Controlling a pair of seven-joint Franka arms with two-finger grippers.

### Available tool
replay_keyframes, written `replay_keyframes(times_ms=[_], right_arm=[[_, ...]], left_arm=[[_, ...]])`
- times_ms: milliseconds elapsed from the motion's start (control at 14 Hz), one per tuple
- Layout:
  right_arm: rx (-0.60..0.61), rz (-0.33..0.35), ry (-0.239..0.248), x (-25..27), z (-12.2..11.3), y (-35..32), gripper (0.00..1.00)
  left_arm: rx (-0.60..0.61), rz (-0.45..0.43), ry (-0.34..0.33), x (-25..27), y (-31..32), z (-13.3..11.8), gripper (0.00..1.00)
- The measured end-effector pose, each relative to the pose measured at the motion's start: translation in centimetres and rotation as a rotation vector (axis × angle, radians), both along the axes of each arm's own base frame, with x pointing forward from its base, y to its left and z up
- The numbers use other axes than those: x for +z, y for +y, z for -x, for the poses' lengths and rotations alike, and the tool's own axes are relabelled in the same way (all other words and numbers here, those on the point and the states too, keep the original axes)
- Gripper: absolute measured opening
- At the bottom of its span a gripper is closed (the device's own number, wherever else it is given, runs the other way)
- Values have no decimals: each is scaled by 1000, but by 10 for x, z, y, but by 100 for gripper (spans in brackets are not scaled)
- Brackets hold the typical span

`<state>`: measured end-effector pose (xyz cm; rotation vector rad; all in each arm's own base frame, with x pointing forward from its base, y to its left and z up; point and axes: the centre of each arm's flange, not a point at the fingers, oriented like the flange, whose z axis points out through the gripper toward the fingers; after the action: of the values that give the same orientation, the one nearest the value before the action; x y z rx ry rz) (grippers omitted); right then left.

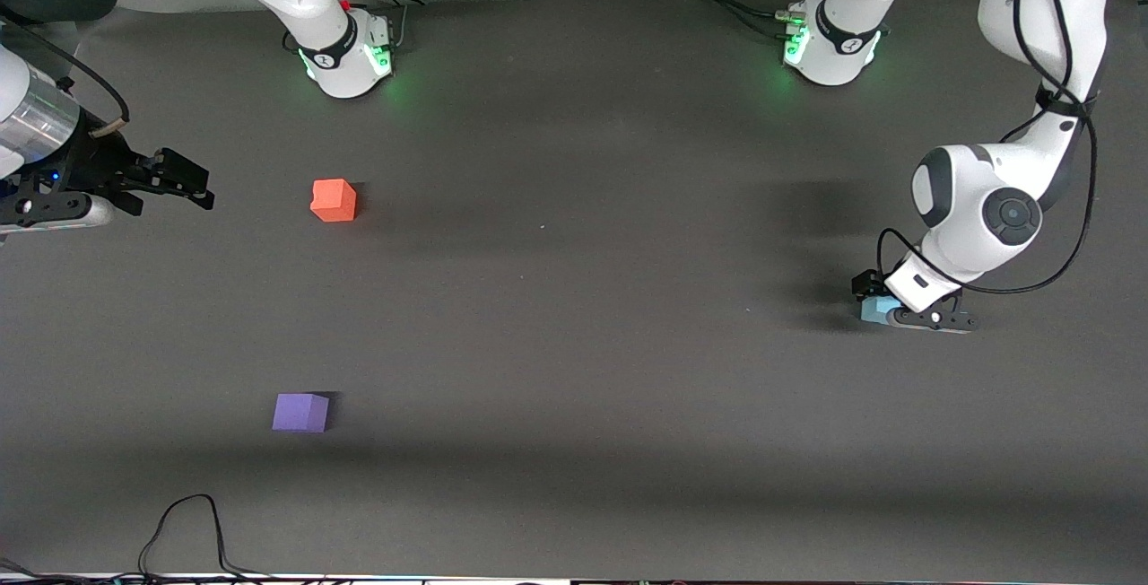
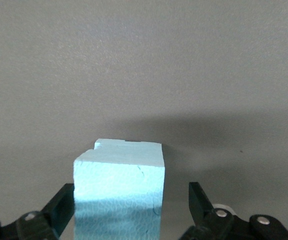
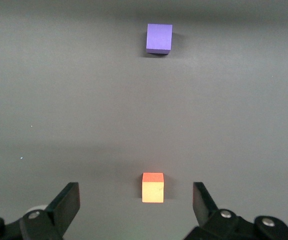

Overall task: Place blue block between orange and purple blocks
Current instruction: 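Carry the light blue block with the left gripper toward the table middle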

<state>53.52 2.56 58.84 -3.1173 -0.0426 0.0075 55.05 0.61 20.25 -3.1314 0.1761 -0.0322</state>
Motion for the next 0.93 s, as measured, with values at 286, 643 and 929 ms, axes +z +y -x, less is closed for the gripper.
replay_keyframes(times_ms=[286, 643, 929], right_arm=[[-4, 0, 0, 0, 0, -2, 100], [-4, 0, -1, 0, 0, -2, 100], [-5, 0, -1, 0, 0, -2, 100]], left_arm=[[0, 0, 0, 0, 0, 0, 87], [0, 0, -3, 2, 0, -2, 56], [3, 1, 49, 51, -1, -24, 56]])
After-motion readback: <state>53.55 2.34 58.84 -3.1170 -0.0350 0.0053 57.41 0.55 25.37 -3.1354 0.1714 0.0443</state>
